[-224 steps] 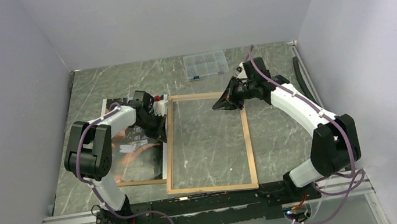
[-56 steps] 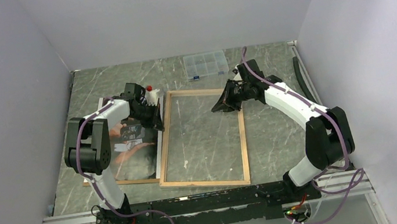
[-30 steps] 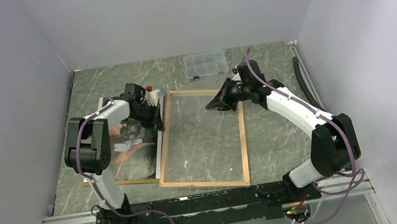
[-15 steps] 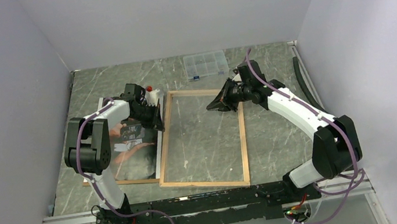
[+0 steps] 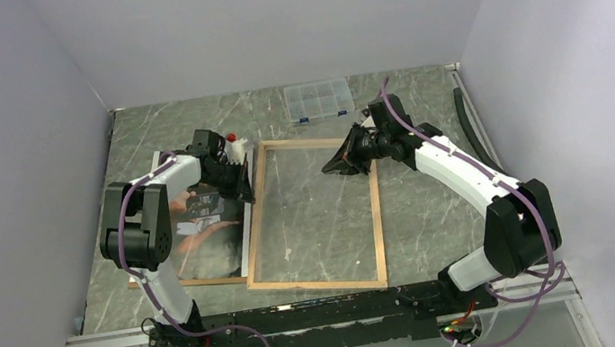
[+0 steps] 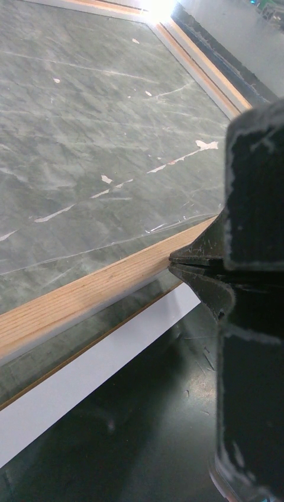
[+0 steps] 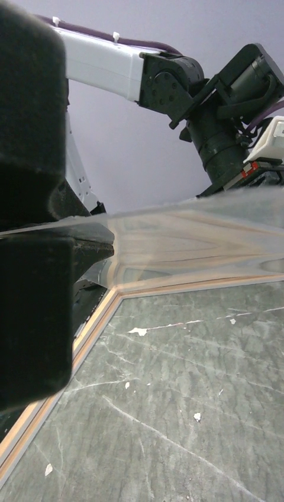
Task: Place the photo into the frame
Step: Place the photo frame item in the photo frame.
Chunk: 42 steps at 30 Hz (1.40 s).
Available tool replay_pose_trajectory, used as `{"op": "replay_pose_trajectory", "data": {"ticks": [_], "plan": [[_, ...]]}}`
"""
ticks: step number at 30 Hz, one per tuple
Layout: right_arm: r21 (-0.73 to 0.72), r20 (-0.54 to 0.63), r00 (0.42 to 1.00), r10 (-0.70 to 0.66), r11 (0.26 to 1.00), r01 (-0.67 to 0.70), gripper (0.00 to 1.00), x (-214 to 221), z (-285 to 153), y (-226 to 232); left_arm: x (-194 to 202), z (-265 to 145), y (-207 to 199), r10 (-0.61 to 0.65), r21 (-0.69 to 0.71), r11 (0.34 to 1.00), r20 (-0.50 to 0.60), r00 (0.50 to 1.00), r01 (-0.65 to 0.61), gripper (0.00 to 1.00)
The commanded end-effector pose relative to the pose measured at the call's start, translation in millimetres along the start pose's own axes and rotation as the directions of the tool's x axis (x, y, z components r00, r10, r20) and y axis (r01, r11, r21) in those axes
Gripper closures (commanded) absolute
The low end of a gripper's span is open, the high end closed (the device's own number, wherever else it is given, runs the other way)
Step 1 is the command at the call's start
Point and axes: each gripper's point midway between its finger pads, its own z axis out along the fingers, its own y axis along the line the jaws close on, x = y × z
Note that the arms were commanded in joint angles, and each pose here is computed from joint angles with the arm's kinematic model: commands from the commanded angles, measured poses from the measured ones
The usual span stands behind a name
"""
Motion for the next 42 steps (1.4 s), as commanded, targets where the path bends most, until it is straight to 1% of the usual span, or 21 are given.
{"op": "replay_pose_trajectory", "data": {"ticks": [1,13,20,28,35,42], "plan": [[-0.031,-0.053,0.998,-0.033,0.999,0.031,1.0,19.0,-14.5,13.2,24.7,5.8,-3.0,-0.009,0.01,1.0,-0.069,0.998,0.01,0.97],[-0.02,-0.109,0.99,-0.09,0.996,0.089,1.0,9.8,7.4,5.9,22.7,4.5,-3.6,-0.005,0.01,1.0,-0.064,0.998,0.006,0.97],[0.007,-0.096,0.99,-0.104,0.994,0.105,1.0,1.8,7.4,-4.1,26.1,6.3,-3.1,-0.006,0.015,1.0,-0.072,0.997,0.007,0.97],[0.038,-0.078,0.985,-0.156,0.986,0.159,1.0,-6.0,4.4,-11.9,25.4,6.7,-3.5,-0.005,0.018,1.0,-0.072,0.997,0.006,0.97],[0.026,-0.065,0.984,-0.164,0.986,0.166,1.0,-6.6,6.7,-8.9,26.7,6.4,-3.5,-0.004,0.017,1.0,-0.075,0.997,0.006,0.97],[-0.008,-0.071,0.98,-0.185,0.983,0.185,1.0,7.9,14.9,6.1,27.9,7.1,-3.3,-0.004,0.02,1.0,-0.079,0.997,0.005,0.97]]}}
